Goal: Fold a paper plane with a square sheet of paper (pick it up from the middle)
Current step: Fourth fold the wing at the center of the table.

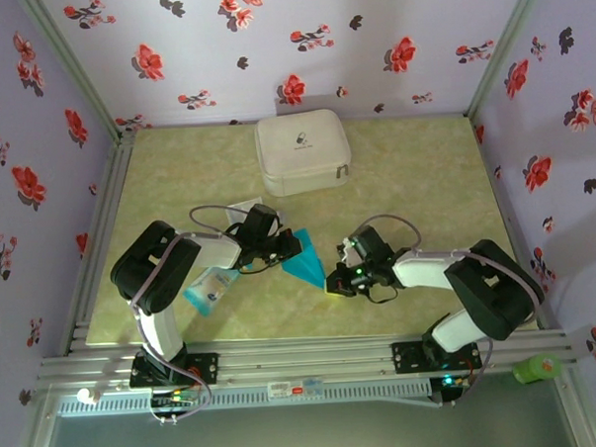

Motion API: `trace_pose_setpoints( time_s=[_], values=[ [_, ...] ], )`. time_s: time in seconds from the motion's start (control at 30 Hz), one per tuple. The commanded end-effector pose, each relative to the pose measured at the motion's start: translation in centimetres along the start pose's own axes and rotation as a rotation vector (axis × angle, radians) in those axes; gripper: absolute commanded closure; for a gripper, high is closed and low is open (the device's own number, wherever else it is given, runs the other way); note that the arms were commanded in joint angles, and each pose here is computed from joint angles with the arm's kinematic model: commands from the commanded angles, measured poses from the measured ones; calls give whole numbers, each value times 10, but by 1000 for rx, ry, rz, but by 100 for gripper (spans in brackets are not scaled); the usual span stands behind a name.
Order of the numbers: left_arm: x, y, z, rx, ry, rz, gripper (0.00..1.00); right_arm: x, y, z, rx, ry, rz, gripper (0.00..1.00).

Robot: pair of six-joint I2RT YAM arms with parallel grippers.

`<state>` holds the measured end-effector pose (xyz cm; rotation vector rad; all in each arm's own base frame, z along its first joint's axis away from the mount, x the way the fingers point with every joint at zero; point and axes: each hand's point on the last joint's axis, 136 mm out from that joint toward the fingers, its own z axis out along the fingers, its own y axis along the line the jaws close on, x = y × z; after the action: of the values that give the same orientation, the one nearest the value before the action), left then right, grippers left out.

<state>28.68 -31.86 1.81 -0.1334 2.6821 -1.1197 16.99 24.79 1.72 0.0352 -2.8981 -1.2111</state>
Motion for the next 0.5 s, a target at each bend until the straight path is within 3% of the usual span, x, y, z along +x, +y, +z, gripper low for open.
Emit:
trace_pose_setpoints(
  time_s=[0.0,0.2,0.47],
  values=[
    [11,47,2,-150,26,-43,95,-3,9,-9,-39,-27,17,97],
    [11,47,1,-148,26,-44,95,-19,28,-13,-65,-62,-23,97],
    [12,47,1,-143,24,-48,95,-11,-13,13,14,-8,77,98]
  ],
)
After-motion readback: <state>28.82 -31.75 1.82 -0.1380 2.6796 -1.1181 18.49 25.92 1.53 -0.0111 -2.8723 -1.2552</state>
